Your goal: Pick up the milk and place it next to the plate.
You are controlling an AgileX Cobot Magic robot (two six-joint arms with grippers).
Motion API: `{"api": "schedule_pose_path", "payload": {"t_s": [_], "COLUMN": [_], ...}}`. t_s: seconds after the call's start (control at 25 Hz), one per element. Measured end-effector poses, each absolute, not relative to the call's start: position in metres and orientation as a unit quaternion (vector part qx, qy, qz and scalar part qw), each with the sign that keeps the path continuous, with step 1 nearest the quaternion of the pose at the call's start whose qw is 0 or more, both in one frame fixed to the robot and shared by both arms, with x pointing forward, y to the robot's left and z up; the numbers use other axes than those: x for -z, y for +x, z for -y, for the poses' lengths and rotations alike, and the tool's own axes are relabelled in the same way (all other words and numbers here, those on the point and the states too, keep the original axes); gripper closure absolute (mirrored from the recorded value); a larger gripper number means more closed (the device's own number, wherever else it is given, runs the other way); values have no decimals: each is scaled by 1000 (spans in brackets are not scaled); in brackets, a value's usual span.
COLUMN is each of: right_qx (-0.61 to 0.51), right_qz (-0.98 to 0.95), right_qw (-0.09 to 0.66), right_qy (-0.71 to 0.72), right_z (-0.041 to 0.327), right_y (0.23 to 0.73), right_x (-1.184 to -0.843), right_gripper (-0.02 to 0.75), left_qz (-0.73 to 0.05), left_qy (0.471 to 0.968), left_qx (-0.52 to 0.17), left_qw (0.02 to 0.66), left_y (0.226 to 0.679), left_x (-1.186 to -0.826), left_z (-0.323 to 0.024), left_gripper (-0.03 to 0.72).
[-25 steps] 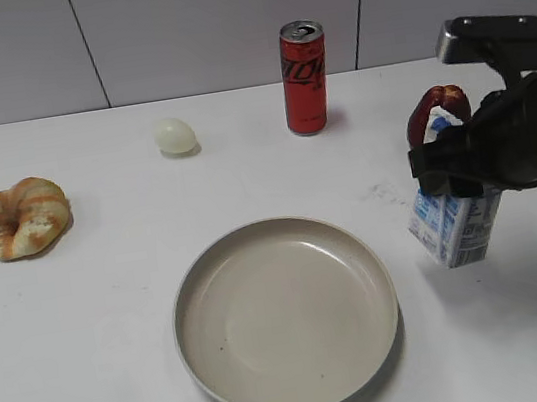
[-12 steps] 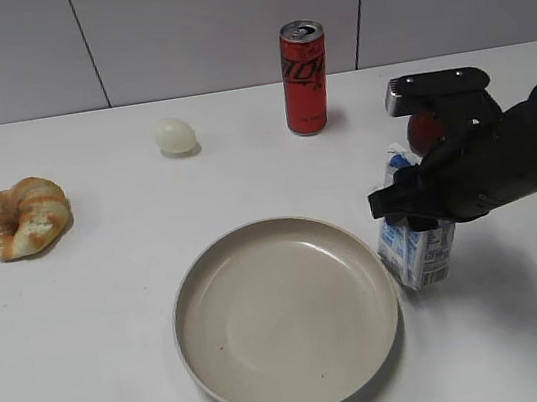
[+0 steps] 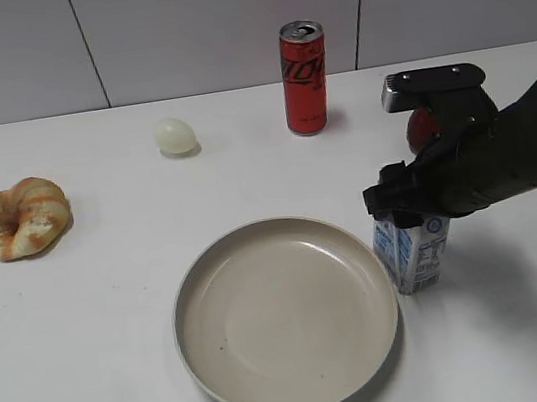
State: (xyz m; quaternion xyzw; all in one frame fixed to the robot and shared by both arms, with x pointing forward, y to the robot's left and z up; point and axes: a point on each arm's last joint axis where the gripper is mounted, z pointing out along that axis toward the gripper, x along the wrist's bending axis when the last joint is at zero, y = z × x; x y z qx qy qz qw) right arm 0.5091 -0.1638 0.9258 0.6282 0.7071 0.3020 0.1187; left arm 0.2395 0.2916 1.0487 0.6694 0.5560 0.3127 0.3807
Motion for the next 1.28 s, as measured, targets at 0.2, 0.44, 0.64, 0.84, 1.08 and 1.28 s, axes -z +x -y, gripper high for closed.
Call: {"api": "schedule_pose_path", "payload": {"t_s": [0.2, 0.44, 0.64, 0.84, 1.08, 1.28], "right_qx": [-306, -341, -294, -198, -178, -217], "right_qz": [-707, -716, -764, -803, -815, -820], "right_qw": [121, 139, 155, 133, 130, 162], "right_qy": [626, 593, 553, 546, 535, 504], "right_z": [164, 165, 181, 208, 239, 260], "right_y": [508, 504, 476, 428, 368, 324], "right_x": [-930, -988, -1051, -1074, -1066, -1041], "right_gripper": [174, 101, 102, 139, 151, 153], "left_qz": [-556, -556, -556, -556, -556, -556], "left_qy": [669, 669, 669, 669, 669, 669], "left_qx": [-313, -313, -313, -313, -313, -313], "left_qw": [381, 381, 381, 381, 381, 381], "left_y": [239, 239, 239, 239, 239, 239], "left_x": [-1049, -1049, -1049, -1049, -1049, -1049], "left_z": [-292, -292, -292, -292, -292, -292], "left_gripper": [459, 459, 459, 459, 459, 459]}}
